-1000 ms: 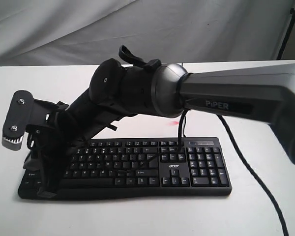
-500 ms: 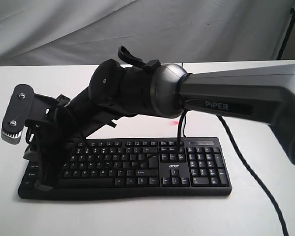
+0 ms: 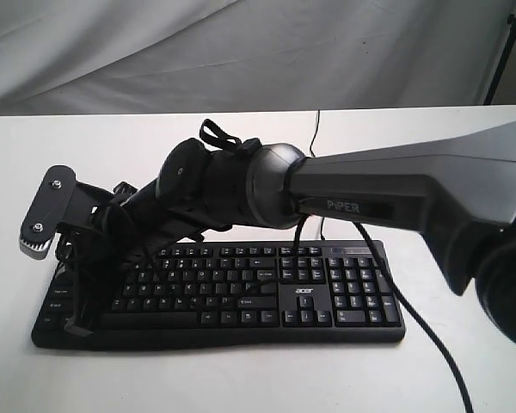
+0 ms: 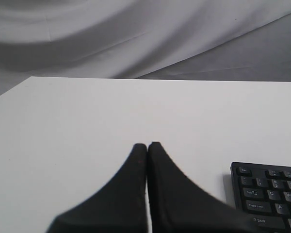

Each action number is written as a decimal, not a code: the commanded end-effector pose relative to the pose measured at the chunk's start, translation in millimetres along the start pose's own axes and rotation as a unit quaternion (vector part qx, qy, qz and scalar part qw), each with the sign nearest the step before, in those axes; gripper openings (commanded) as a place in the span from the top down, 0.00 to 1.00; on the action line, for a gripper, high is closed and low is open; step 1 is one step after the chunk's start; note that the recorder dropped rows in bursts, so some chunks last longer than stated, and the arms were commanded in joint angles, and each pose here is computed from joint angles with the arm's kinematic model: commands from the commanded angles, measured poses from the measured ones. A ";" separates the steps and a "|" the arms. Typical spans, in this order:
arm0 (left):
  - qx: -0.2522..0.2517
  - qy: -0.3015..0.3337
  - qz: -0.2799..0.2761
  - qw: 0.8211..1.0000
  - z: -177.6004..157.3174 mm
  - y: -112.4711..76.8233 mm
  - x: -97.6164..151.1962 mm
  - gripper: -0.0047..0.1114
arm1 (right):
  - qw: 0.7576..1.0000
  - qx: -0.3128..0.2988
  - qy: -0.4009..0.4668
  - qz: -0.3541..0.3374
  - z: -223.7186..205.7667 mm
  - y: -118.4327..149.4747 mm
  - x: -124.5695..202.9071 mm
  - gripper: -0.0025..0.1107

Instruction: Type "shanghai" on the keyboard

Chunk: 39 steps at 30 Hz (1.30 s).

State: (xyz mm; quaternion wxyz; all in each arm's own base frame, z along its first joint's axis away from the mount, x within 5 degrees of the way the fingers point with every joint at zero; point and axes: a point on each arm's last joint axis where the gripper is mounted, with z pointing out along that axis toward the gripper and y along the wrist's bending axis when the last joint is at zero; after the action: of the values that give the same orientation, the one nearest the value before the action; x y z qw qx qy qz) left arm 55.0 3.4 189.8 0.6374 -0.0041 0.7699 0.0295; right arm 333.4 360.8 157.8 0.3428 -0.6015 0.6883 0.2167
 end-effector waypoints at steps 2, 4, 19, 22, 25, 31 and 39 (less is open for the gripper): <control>0.002 -0.004 -0.001 1.000 0.1 -0.3 0.7 0.95 | 1.000 0.018 0.002 0.002 5.6 -2.3 5.0 0.98; 0.002 -0.004 -0.001 1.000 0.1 -0.3 0.7 0.95 | 1.000 0.017 0.006 0.001 8.2 -2.0 7.8 0.98; 0.002 -0.004 -0.001 1.000 0.1 -0.3 0.7 0.95 | 1.000 0.019 0.012 0.006 25.0 -7.7 15.2 0.98; 0.002 -0.004 -0.001 1.000 0.1 -0.3 0.7 0.95 | 1.000 0.020 0.015 0.005 24.8 -8.5 16.0 0.98; 0.002 -0.004 -0.001 1.000 0.1 -0.3 0.7 0.95 | 1.000 0.020 0.015 0.007 23.9 -10.4 17.3 0.98; 0.002 -0.004 -0.001 1.000 0.1 -0.3 0.7 0.95 | 1.000 0.023 0.017 0.008 23.5 -11.4 17.9 0.98; 0.002 -0.004 -0.001 1.000 0.1 -0.3 0.7 0.95 | 0.999 0.027 0.028 0.010 29.6 -13.7 27.0 0.98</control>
State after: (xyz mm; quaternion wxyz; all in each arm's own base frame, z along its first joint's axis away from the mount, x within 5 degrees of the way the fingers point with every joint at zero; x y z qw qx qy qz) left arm 55.0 3.4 189.8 0.6374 -0.0041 0.7699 0.0295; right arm 347.1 364.2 125.0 0.3389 -0.5934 0.7048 0.1906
